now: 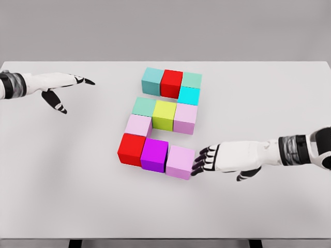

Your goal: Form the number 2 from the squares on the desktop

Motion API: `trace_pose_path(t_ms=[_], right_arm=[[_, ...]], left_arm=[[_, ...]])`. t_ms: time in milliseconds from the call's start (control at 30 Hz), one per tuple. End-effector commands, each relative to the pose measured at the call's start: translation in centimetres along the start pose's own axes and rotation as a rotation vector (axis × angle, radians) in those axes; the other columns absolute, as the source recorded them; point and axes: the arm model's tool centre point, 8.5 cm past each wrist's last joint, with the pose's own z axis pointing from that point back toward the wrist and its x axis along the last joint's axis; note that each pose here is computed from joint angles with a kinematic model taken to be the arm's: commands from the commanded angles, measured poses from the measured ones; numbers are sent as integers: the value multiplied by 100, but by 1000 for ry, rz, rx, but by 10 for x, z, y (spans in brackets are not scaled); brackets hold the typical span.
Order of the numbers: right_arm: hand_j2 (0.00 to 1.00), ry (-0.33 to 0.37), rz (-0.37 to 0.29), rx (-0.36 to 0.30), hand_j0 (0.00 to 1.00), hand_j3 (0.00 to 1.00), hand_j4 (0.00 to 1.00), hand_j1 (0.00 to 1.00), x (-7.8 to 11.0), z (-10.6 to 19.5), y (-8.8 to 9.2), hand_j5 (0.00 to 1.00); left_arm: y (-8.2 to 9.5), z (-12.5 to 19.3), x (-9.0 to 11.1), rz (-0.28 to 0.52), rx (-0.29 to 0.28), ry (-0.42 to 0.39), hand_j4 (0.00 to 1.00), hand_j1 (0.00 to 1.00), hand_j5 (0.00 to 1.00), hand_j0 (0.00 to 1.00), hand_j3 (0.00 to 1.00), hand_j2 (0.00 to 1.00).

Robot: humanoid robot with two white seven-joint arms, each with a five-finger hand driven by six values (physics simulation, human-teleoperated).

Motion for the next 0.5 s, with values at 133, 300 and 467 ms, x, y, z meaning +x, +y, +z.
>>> trace_pose_path(t_ms=[133, 300, 467], right_arm=[[100, -30, -7, -2, 100, 100, 100, 100, 5, -10, 0, 100], [100, -25, 3, -7, 100, 100, 100, 100, 3, -9, -4, 100], [100, -4, 14, -21, 100, 100, 100, 100, -1, -3, -10, 100]], left_arm=[[0, -1, 1, 7, 5, -3, 100, 100, 100, 100, 100, 100], [0, -2, 1, 7, 4, -5, 100, 100, 100, 100, 100, 100], [0, -2, 2, 6, 5, -6, 100, 100, 100, 100, 100, 100]])
